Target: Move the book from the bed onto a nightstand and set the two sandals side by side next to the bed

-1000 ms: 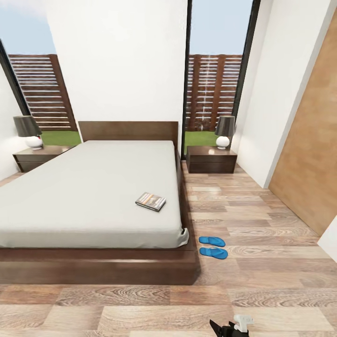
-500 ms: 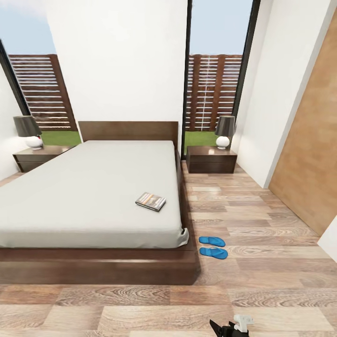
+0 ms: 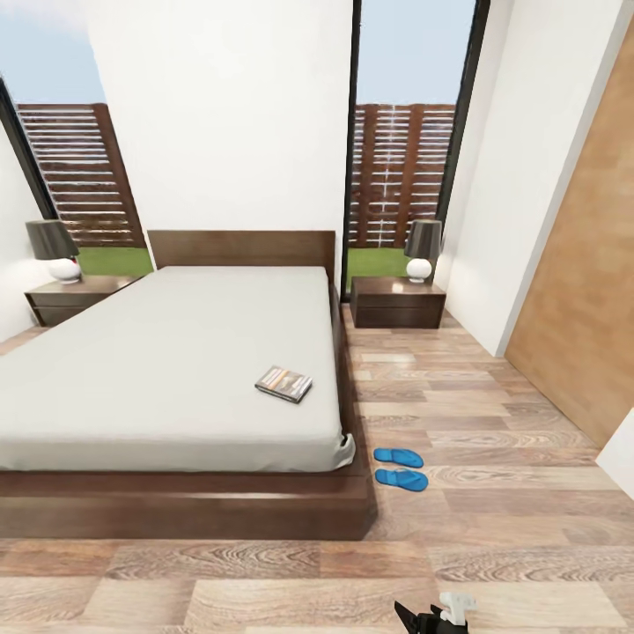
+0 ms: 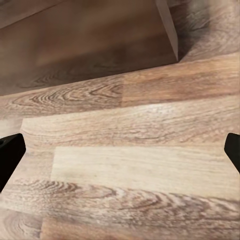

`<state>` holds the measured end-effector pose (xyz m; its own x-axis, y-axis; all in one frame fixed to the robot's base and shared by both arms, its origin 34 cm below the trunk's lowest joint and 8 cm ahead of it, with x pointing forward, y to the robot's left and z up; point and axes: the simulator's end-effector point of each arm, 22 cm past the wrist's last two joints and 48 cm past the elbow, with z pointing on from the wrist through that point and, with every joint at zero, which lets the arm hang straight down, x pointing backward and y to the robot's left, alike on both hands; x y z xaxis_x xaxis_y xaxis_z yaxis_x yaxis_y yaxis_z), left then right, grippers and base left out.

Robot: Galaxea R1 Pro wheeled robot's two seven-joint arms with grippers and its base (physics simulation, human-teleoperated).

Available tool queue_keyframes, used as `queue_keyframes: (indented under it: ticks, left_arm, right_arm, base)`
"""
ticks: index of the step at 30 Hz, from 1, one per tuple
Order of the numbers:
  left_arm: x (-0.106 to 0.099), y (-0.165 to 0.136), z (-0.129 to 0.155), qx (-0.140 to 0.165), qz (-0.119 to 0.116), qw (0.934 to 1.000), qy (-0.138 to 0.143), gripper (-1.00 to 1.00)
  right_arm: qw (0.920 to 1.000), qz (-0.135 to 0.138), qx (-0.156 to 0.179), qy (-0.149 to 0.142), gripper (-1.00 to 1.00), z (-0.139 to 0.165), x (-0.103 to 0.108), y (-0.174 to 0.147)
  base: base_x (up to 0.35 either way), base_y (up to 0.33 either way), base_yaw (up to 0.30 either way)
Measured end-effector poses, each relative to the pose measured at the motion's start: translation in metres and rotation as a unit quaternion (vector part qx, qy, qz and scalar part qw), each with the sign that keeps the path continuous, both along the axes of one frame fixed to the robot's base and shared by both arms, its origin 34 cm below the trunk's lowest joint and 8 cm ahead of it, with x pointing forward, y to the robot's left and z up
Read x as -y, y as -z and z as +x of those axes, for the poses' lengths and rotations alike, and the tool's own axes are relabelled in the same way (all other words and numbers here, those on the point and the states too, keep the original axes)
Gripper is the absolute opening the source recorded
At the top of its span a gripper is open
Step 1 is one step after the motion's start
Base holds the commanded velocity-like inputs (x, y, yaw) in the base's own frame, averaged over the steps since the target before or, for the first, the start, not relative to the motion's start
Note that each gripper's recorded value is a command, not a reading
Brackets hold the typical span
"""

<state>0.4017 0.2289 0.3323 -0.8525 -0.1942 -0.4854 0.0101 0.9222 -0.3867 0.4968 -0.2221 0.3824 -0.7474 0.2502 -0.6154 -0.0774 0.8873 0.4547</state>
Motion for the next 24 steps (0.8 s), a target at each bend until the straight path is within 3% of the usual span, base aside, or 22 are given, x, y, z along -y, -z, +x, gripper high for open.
queue_keyframes:
  ticks: [24]
  left_arm:
    - [-0.001, -0.049, 0.008, -0.001, 0.001, 1.0000, 0.000, 1.00]
  right_arm:
    - [1.0000, -0.001, -0.001, 0.000, 1.00, 0.008, 0.000, -0.049]
  base:
    - [0.000, 0.000, 0.000]
